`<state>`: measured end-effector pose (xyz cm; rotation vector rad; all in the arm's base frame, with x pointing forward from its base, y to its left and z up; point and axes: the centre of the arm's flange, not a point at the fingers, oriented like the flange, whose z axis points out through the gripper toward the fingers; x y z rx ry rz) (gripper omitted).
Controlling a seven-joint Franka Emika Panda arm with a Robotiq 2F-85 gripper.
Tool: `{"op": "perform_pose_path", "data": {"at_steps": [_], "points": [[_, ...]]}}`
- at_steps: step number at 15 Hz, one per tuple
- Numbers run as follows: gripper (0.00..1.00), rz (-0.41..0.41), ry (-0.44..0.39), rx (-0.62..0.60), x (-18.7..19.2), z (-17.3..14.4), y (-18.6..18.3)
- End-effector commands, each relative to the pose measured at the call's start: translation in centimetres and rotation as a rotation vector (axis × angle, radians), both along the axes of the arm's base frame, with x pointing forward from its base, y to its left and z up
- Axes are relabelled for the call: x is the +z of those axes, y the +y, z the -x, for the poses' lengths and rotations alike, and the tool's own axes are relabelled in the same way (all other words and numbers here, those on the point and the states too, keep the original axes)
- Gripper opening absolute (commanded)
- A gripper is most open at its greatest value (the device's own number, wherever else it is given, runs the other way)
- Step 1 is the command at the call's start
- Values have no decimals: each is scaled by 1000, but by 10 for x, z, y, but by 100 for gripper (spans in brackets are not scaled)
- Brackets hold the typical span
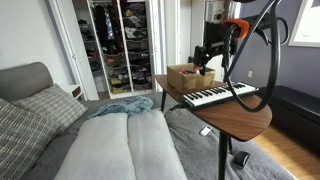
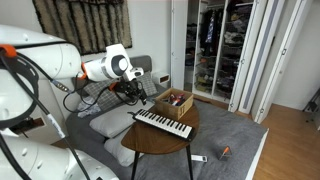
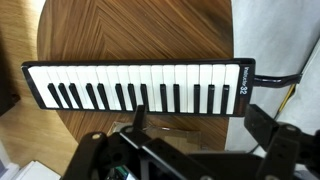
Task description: Press one white key on the left side of the keyboard
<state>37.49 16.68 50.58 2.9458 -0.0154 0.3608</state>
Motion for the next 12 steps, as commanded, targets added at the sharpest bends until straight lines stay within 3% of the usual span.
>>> {"op": "perform_pose_path", "data": {"at_steps": [1,9,10,12], "points": [[100,16,-25,-59,13,17,5],[100,8,-70,-169,25,37,-2],[100,-2,-48,-126,21,24,1],[100,-2,-55,-140,25,26,0]]}}
